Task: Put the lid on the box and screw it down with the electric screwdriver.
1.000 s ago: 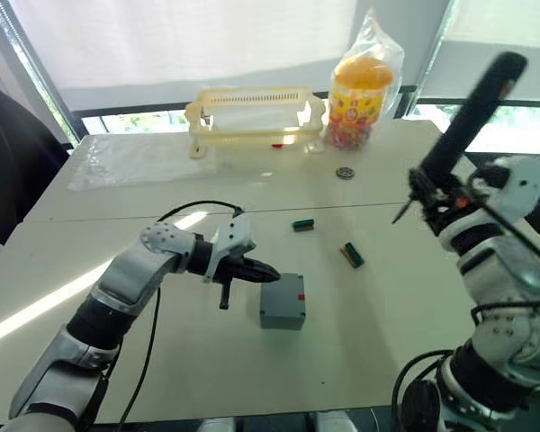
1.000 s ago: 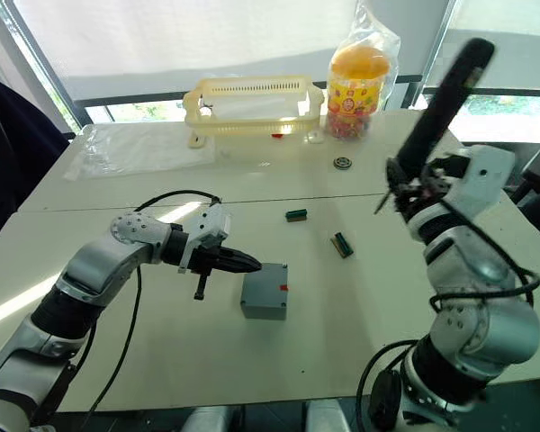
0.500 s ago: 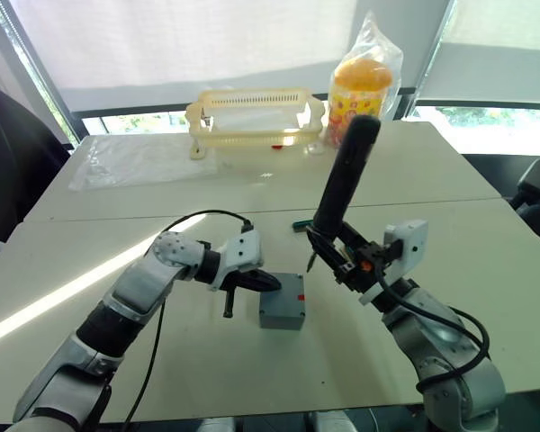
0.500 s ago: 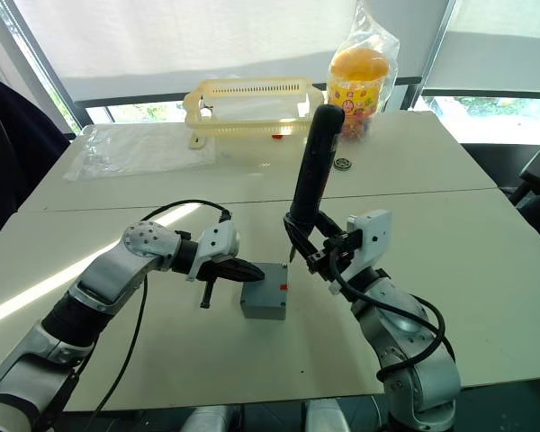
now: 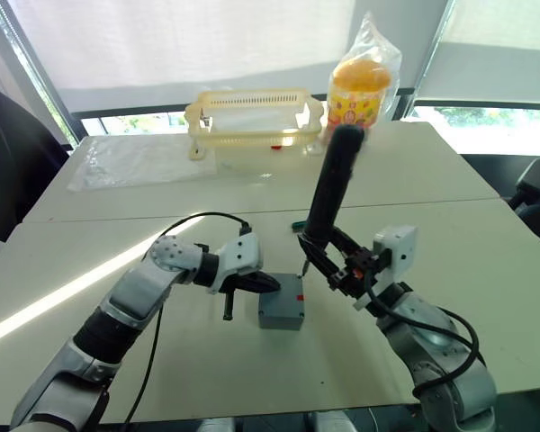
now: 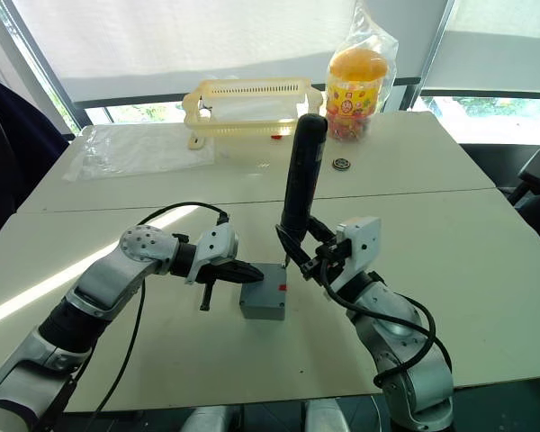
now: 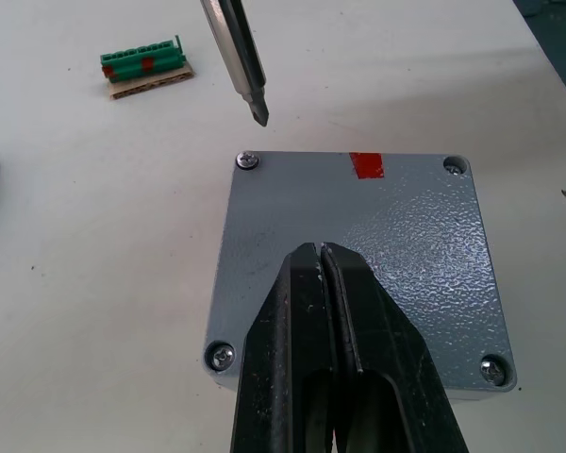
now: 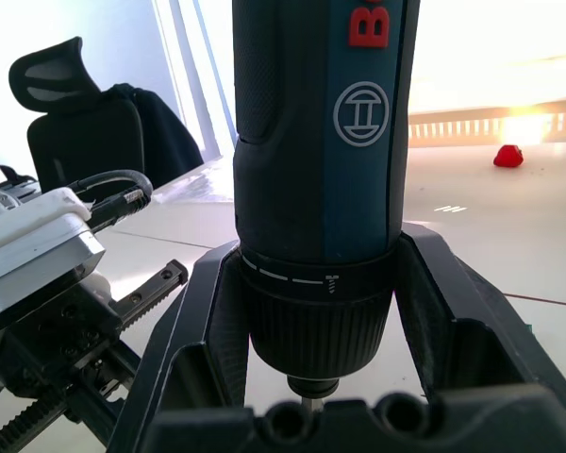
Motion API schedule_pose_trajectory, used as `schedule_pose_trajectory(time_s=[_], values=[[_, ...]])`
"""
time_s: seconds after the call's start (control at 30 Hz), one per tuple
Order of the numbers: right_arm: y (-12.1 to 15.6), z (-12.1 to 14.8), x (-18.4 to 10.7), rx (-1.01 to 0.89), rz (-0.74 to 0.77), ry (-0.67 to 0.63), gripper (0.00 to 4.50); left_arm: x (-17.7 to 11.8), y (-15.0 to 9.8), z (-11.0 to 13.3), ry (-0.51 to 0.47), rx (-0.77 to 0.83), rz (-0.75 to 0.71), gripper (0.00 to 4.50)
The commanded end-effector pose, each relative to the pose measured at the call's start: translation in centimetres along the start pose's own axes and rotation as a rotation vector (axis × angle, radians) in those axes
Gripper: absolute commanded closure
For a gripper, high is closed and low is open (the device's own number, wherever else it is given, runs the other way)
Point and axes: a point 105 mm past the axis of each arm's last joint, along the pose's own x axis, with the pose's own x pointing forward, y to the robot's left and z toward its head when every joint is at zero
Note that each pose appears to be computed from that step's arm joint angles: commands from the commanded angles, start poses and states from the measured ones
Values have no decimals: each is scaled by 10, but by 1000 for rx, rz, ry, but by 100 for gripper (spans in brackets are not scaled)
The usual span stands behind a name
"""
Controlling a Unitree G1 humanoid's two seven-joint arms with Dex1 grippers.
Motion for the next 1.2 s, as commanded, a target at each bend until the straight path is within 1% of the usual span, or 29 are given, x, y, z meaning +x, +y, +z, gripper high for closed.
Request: schedule_pose_trajectory(time_s=[0.03, 0.37, 0.7, 1.2], values=[[5, 16, 2, -35, 17, -81, 272, 3, -7, -20, 78, -52, -19, 450], [5, 12, 8, -43, 16, -90, 272, 1, -7, -19, 79, -53, -16, 450], [5, 18, 10, -49, 28, -108, 272, 0, -8, -19, 82, -63, -11, 450], [2, 12, 9, -56, 24, -81, 272, 2, -7, -18, 76, -62, -8, 450]])
